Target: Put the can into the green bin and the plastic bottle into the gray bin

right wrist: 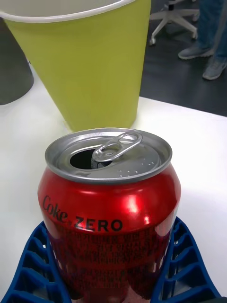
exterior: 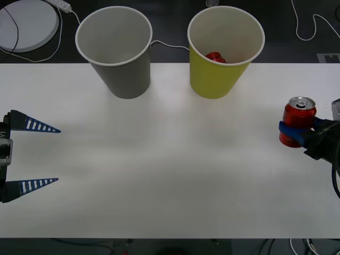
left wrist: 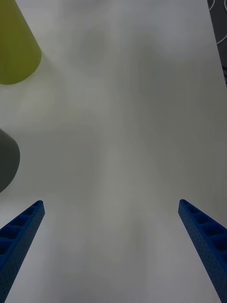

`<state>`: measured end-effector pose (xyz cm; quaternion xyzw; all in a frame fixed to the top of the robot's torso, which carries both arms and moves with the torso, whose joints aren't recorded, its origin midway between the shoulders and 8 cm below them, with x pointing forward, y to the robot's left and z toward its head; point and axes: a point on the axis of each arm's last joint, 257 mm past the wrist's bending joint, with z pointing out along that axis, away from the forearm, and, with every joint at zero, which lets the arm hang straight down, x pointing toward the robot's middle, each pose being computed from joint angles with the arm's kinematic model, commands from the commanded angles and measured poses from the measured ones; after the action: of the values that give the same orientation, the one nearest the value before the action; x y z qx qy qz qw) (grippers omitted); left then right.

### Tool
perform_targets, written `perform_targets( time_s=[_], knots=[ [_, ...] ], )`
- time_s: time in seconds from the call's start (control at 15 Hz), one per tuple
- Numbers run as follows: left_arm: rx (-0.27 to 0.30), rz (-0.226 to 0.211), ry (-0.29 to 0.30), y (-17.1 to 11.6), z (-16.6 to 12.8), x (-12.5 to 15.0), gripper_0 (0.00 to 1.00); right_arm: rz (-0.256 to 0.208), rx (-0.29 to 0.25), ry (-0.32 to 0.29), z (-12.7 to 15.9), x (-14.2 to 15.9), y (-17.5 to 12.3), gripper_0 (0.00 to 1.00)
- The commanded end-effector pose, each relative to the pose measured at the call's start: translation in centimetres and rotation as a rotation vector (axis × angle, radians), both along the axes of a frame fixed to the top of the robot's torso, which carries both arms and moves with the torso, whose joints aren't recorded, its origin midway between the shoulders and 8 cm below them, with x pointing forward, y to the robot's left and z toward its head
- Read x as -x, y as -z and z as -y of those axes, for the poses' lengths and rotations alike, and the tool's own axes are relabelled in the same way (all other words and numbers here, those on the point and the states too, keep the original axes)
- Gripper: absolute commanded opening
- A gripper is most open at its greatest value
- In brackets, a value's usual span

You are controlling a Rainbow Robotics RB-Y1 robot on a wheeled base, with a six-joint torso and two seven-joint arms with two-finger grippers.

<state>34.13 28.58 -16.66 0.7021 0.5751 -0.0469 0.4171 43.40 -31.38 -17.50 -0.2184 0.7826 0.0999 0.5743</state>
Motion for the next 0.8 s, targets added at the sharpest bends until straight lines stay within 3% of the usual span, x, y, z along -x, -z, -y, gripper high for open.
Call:
perform_targets(
  time_s=[0.07,0.2,0.47,0.67,0.8],
  knots=[
    [0.000,0.000,0.000,0.0,0.0,0.0,1.00,-0.082,0.021,-0.039,1.3,1.6,-0.8,0.00],
    [0.000,0.000,0.000,0.0,0.0,0.0,1.00,-0.138,0.051,-0.066,2.4,2.6,-1.5,0.00],
    [0.000,0.000,0.000,0.0,0.0,0.0,1.00,-0.273,0.032,-0.063,3.1,4.1,-4.0,0.00],
    [0.000,0.000,0.000,0.0,0.0,0.0,1.00,-0.372,-0.053,-0.026,2.3,4.0,-5.5,0.00],
    [0.000,0.000,0.000,0.0,0.0,0.0,1.00,-0.406,-0.064,0.003,2.1,3.3,-6.6,0.00]
  ],
)
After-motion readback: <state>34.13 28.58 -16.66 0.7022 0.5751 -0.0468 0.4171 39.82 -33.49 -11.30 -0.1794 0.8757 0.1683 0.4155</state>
